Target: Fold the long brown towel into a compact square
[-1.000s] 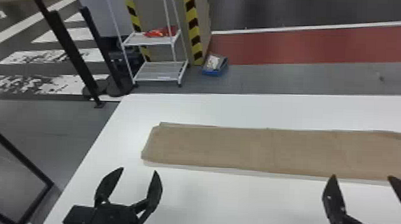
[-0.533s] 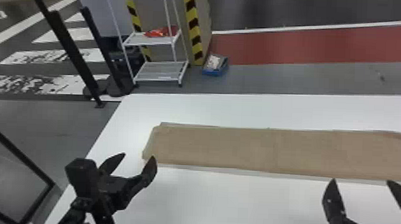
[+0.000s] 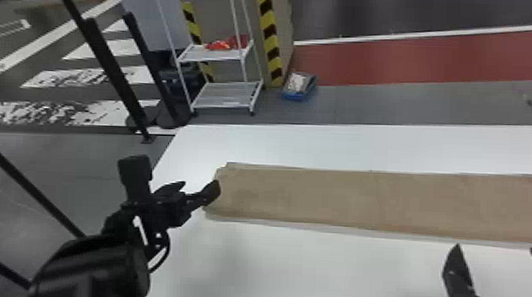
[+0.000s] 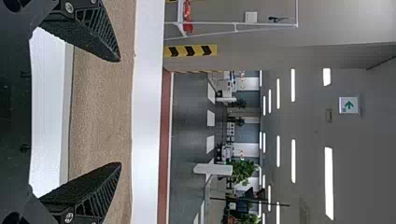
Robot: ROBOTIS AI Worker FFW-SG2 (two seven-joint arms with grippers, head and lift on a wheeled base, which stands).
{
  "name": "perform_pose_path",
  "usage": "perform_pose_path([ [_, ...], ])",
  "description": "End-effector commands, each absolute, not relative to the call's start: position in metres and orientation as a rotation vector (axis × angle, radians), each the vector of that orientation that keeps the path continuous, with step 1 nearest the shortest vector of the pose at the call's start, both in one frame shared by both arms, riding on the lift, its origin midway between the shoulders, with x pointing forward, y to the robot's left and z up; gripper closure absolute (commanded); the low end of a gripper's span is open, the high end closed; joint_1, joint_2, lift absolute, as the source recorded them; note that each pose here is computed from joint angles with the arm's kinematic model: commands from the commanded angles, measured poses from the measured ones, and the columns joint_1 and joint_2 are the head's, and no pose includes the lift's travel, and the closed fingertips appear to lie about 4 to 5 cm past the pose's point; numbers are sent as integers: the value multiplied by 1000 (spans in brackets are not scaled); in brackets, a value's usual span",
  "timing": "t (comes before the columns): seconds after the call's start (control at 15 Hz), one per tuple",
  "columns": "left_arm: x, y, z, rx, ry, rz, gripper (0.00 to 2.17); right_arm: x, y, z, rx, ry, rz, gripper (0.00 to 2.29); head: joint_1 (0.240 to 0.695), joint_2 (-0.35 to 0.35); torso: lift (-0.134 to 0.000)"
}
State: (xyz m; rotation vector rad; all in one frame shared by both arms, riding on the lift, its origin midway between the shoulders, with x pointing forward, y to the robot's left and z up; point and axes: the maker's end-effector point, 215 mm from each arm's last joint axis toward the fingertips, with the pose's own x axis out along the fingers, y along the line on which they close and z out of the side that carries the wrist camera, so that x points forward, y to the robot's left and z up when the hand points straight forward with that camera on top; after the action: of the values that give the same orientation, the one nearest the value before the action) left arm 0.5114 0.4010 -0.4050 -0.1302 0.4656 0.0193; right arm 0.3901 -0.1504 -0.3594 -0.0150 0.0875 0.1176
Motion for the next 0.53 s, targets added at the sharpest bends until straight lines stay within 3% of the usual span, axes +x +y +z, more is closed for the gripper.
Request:
perform_pose_path([
  [0.0,526,407,-414,-125,519,23,147,391,-147,-361,-17,91,126,90,695,303,-126],
  [0.47,525,397,-449,-171,640,-27,147,392,-144,-370,-30,112,143,93,695,310,-126],
])
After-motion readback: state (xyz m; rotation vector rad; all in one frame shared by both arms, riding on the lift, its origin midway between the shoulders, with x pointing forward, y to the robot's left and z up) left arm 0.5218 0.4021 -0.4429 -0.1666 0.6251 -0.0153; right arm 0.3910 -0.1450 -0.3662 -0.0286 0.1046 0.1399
